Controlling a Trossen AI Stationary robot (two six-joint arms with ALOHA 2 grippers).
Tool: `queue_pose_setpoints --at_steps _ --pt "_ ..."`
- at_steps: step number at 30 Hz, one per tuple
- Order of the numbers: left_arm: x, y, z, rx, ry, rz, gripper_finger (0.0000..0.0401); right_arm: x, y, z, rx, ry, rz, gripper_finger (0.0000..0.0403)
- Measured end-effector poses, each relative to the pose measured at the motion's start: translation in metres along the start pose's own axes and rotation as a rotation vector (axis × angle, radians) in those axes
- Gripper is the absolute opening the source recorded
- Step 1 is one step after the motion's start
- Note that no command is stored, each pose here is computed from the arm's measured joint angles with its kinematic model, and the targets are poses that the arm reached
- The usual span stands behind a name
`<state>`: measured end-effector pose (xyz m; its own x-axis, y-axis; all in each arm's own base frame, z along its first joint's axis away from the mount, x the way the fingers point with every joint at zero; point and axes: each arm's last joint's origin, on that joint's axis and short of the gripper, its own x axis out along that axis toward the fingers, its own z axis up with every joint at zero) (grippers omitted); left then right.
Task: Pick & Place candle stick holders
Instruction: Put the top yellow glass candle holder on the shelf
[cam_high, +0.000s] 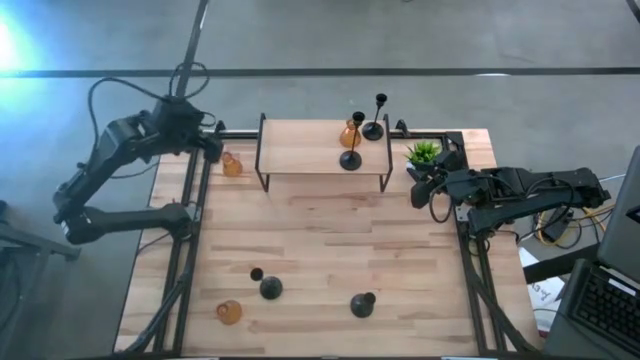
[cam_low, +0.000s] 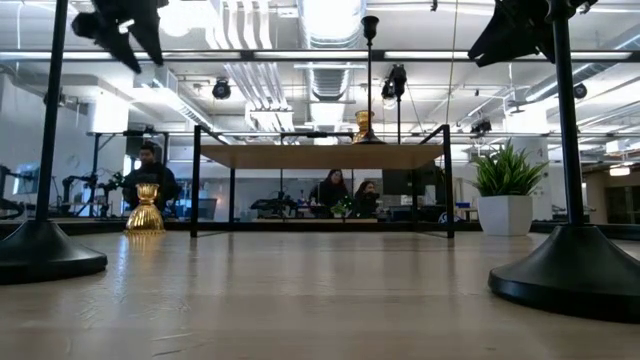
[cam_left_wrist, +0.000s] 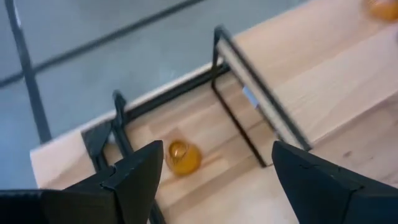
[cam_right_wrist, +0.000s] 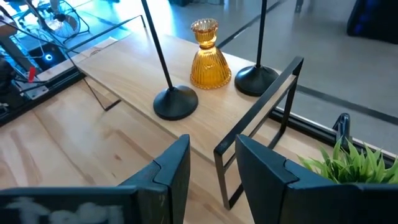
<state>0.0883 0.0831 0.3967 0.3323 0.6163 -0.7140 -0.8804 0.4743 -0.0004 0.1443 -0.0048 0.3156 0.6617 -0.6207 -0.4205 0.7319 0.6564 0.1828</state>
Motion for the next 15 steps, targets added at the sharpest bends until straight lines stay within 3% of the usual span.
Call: queue_pose_setpoints --at_steps 7,15 --pt "0.038 -0.002 -0.023 -0.194 0.102 0.137 0.0305 0.0 0.0 0.0 -0.006 -0.001 -0.002 0.0123" --pt "0.079 -0.006 -0.054 -0.383 0.187 0.148 0.0305 0.0 0.0 0.0 -0.032 -0.003 -0.006 0.0123"
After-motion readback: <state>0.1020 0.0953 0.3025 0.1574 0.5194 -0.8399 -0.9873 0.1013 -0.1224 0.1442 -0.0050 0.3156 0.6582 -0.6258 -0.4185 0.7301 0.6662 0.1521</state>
